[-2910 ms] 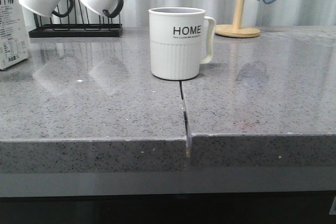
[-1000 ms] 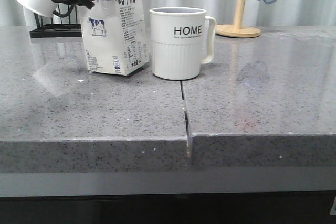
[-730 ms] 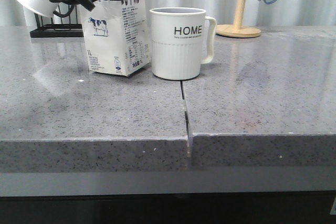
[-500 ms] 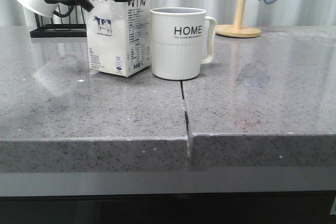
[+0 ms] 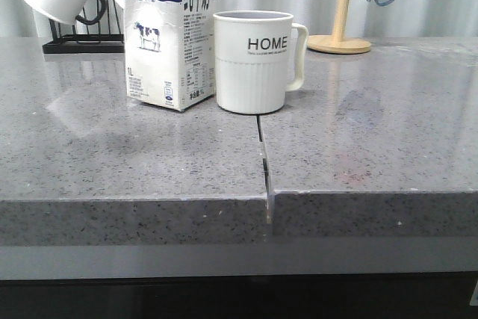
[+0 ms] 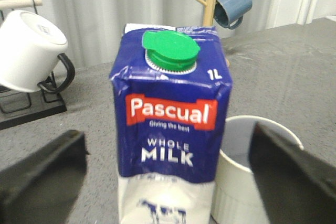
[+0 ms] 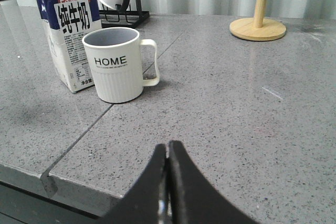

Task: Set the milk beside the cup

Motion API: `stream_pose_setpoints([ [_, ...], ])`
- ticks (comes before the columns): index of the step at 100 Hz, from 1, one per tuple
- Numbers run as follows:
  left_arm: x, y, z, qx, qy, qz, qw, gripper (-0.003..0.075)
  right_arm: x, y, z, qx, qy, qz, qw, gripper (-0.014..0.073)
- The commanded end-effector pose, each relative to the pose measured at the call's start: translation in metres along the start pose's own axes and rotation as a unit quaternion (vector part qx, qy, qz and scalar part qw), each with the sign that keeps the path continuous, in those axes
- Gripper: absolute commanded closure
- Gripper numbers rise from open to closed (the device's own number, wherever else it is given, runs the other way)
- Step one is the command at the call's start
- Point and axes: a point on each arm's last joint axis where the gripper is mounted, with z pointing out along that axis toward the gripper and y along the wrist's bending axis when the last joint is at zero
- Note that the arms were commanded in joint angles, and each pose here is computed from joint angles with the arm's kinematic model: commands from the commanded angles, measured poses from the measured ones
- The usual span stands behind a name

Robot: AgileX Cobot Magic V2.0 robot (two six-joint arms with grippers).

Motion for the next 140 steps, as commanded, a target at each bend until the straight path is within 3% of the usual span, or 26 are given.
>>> stream_pose_setpoints([
  [1, -0.022, 0.002, -0.028, -0.003, -0.053, 0.004, 0.999, 0.0315, -0.014, 0.002, -0.002, -0.005, -0.044, 0.0, 0.999, 0.0662],
  [21, -0.021, 0.015, -0.08, -0.037, -0.031, 0.036, 0.998, 0.0745, -0.014, 0.002, -0.002, -0.005, -0.044, 0.0, 0.999, 0.0662],
  [62, 0.004, 0.035, -0.169, -0.162, 0.034, -0.017, 0.986, 0.0741, -0.014, 0.002, -0.002, -0.005, -0.044, 0.0, 0.999, 0.0662],
  [84, 0.016, 0.026, -0.211, -0.185, -0.038, -0.019, 0.982, 0.0741, -0.014, 0.002, -0.002, -0.005, -0.044, 0.0, 0.999, 0.0662],
  [105, 0.047, 0.022, -0.228, -0.197, -0.035, -0.033, 0.979, 0.0741, -0.014, 0.002, -0.002, -0.005, -0.044, 0.0, 0.999, 0.0662],
  [140, 0.08, 0.026, -0.227, -0.213, -0.025, 0.004, 0.977, 0.0741, -0.014, 0.002, -0.002, -0.005, -0.044, 0.0, 0.999, 0.0662],
])
